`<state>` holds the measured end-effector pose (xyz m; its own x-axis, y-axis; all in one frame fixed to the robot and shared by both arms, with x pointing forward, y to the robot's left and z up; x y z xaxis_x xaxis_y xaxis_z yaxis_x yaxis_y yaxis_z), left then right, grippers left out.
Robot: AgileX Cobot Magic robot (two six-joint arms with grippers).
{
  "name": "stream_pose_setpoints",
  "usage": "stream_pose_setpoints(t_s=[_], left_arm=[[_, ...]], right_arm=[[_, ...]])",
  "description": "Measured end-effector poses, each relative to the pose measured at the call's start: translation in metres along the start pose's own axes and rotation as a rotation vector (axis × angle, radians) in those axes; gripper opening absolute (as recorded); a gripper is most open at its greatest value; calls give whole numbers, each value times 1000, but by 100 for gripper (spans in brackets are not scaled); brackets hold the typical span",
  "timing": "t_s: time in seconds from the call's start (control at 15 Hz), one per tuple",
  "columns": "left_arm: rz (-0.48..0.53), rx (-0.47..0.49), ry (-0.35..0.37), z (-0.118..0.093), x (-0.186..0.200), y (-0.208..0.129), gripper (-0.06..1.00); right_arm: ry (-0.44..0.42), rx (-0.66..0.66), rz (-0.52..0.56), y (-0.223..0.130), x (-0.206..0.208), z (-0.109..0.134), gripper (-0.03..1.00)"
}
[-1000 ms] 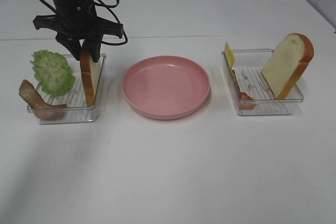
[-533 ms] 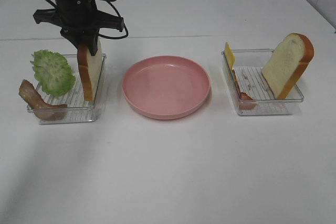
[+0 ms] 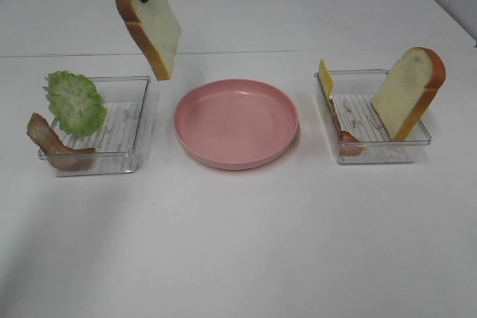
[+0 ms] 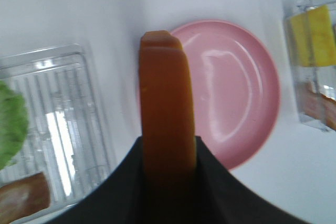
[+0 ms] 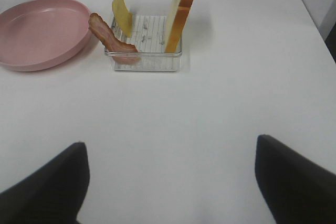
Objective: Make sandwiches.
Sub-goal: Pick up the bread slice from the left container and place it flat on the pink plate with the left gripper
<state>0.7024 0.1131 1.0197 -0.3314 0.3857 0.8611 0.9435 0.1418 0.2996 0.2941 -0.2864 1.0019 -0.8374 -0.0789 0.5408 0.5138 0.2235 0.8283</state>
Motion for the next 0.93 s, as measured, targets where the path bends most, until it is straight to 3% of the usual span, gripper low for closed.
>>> stream_pose_setpoints(t_s=[0.4,0.73,0.93], left_arm=[[179,15,-285,-24,-64,-17,21],[288,168,-380,-13,-144,-31,21],[301,217,-415,-15,-156,-32,21]], right_arm=[[0,0,0,0,0,0,81],[0,0,0,0,0,0,81],[0,0,0,0,0,0,81]])
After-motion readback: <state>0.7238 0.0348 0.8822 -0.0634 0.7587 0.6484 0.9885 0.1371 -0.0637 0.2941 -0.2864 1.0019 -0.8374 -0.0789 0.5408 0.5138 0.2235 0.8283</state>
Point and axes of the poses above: a point on each arm's last joint axis where the gripper is mounted, x pointing back along that axis away from the gripper, z along the wrist's bending axis when the last joint is at zero, y = z × x, the point moved 8 cm from there along -x, pointing out along that axis toward the gripper, and after that the axes turned 11 degrees about x, right-handed, at the moved point
